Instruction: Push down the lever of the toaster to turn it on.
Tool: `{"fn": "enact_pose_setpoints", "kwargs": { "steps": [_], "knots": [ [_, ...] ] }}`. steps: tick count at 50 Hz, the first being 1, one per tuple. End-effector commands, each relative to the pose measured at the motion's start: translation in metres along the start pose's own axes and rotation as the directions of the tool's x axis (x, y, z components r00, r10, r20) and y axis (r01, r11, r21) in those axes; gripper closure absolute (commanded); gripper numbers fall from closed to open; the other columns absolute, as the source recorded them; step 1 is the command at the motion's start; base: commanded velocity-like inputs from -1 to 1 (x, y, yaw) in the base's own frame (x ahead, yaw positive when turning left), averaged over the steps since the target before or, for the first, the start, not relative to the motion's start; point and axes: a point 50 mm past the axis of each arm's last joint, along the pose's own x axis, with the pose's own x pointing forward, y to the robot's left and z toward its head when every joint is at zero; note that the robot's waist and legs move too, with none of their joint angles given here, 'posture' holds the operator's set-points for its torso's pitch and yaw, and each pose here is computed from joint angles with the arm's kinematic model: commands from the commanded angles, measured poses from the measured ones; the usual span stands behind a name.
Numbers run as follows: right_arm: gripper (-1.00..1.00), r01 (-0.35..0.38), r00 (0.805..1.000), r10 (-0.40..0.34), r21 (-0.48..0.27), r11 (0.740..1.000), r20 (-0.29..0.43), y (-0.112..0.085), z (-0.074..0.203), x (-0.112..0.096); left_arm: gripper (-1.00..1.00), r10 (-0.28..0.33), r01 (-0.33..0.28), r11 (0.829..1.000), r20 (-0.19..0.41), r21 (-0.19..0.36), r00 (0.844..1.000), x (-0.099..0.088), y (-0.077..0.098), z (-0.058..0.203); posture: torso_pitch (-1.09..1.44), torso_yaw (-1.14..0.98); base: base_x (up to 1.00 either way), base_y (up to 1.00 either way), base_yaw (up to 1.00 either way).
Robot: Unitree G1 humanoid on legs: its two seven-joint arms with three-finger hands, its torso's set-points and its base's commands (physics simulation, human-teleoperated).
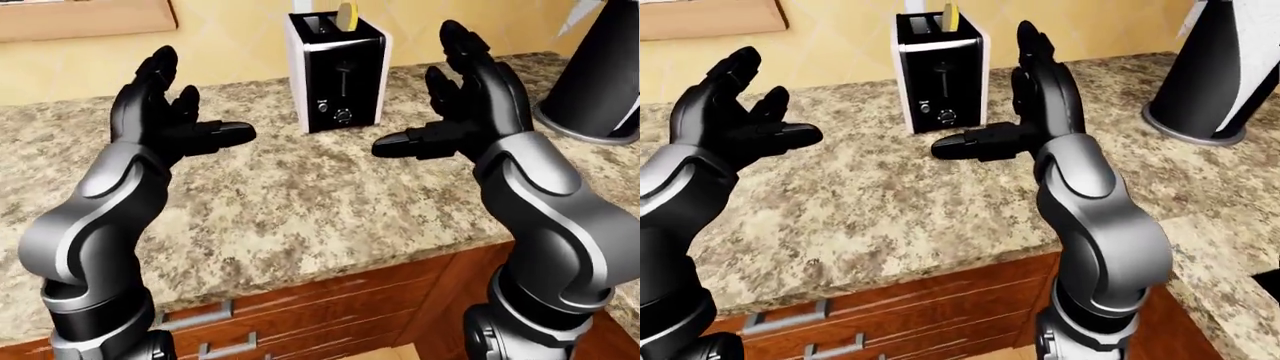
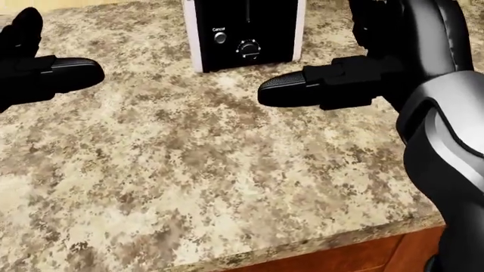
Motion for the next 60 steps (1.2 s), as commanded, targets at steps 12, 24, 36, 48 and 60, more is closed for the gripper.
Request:
{"fn": "enact_pose_setpoints", "kwargs": {
  "steps": [12,24,36,48,60],
  "knots": [
    [-1.0,-0.014,0.997,0.015,-0.004,1.0,0.079,0.003,0.014,-0.002,-1.0,0.013,-0.013,1.0,0.111,0.0,0.994,-0.005,0.002,0.022,0.0,0.0,-0.43,0.0,1.0],
    [-1.0,0.008,0.996,-0.008,0.006,1.0,0.085,0.0,0.015,-0.001,-1.0,0.006,-0.007,1.0,0.111,0.0,0.994,-0.005,0.0,0.02,0.0,0.0,-0.07,0.0,0.11],
    [-1.0,0.011,0.997,-0.01,-0.002,1.0,0.08,0.001,0.015,-0.001,-1.0,-0.008,0.007,1.0,0.11,0.004,0.994,-0.004,-0.006,0.017,0.0,0.0,0.0,0.0,0.0],
    [-1.0,0.016,0.995,-0.016,0.005,1.0,0.098,-0.001,0.015,0.001,-1.0,-0.011,0.011,1.0,0.104,0.007,0.994,-0.002,-0.008,0.014,0.0,0.0,0.16,0.0,0.0],
    [-1.0,0.019,0.994,-0.02,0.011,1.0,0.111,0.0,0.018,-0.001,-1.0,-0.011,0.011,1.0,0.106,0.006,0.994,-0.003,-0.008,0.014,0.0,0.0,0.22,0.0,0.0]
  ]
}}
